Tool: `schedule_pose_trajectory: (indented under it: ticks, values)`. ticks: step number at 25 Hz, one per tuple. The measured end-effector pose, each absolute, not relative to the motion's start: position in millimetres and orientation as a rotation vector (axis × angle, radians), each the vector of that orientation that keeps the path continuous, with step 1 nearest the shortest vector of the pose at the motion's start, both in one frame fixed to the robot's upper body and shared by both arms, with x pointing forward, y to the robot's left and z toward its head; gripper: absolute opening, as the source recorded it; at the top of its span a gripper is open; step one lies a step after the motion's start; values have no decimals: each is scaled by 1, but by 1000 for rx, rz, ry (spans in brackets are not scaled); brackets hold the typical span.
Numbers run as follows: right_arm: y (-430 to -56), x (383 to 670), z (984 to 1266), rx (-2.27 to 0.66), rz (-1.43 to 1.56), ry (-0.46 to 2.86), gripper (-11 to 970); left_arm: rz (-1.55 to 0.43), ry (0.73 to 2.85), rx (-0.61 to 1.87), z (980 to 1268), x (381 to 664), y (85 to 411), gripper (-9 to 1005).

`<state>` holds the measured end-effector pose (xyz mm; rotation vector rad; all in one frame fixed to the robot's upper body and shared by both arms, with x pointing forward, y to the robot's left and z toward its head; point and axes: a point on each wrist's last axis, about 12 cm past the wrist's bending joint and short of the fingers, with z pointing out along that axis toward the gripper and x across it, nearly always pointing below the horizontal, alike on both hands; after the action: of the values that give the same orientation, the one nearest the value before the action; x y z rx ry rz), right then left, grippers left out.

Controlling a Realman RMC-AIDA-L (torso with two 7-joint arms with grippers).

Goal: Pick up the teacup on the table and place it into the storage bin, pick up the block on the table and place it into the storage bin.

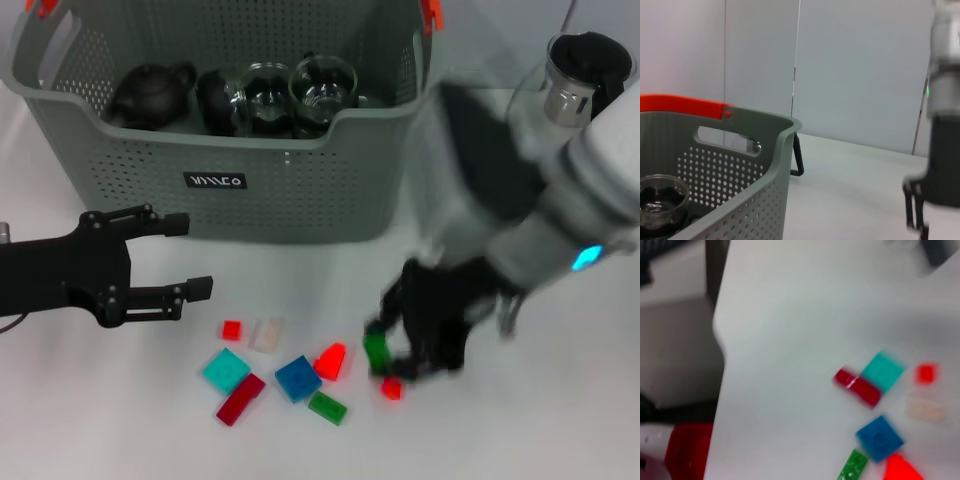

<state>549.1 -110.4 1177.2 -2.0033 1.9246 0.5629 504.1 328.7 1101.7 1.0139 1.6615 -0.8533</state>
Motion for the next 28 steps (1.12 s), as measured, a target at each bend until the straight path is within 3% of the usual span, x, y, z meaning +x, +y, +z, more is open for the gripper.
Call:
schedule_pose_trajectory:
  ticks: [8,12,21,28]
  values:
    - [-111,564,1265,-1789,461,1756,454,-846,1655,1029,1103,505,328,829]
    - [-94,586,1285,-1679,370,1676,452,-850,1656,1057,1102,507,324,829]
    - [-68,640,1267,-1514,261,1663,452,-764,1757,1074,1089,511,328,829]
    - [-60,664,1246,-1471,161,1680,456,-746,1781,1059,1085,511,329,829]
